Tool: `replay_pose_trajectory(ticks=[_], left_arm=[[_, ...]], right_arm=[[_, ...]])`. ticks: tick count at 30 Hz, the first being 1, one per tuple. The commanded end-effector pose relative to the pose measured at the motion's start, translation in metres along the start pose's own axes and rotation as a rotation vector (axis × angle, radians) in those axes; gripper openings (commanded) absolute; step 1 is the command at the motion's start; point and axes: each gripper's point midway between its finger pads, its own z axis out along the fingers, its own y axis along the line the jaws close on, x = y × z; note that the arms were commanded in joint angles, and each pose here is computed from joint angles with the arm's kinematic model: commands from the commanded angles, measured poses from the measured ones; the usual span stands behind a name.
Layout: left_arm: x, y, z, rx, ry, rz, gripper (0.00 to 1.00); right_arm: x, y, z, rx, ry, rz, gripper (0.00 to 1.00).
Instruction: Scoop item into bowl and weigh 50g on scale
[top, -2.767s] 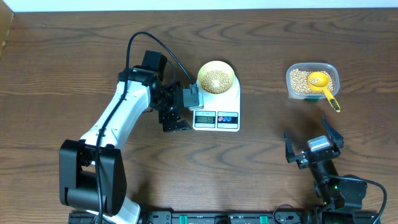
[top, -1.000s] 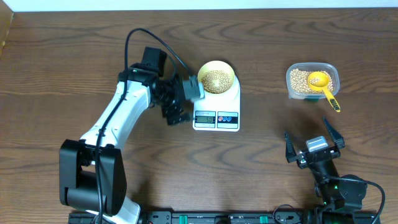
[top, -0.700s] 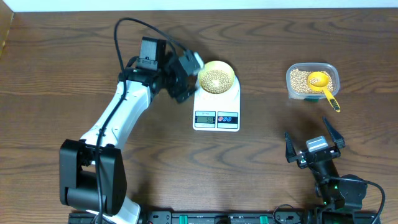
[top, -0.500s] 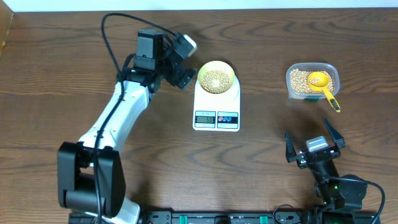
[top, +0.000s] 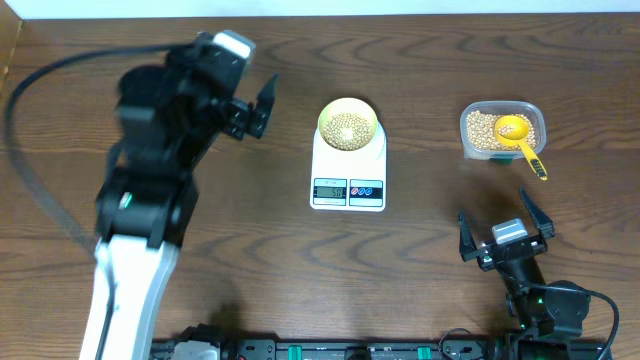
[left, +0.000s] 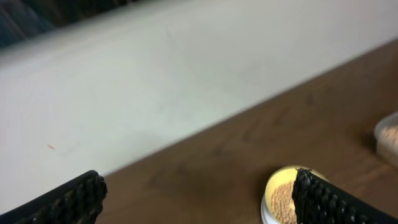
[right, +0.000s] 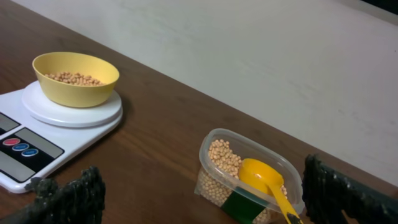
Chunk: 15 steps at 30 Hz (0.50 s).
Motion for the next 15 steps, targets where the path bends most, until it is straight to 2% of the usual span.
replay_pose_trajectory(ticks=[1, 4, 8, 15], left_arm=[[-0.033, -0.004, -0.047, -0.016, -0.118, -0.006, 0.98], [-0.04, -0.02, -0.074, 0.042, -0.156, -0.005, 0.98], [-0.035, -0.026, -0.096, 0.034, -0.177, -0.012, 0.98], [-0.003, -0.028, -0.121, -0.037, -0.196, -0.026, 0.98]], right_arm=[[0.001, -0.002, 0.0, 0.011, 0.004, -0.01, 0.99], [0.001, -0.002, 0.0, 0.011, 0.004, -0.01, 0.99], [0.001, -0.002, 0.0, 0.011, 0.004, -0.01, 0.99], [0.001, -0.002, 0.0, 0.011, 0.004, -0.01, 0.99]])
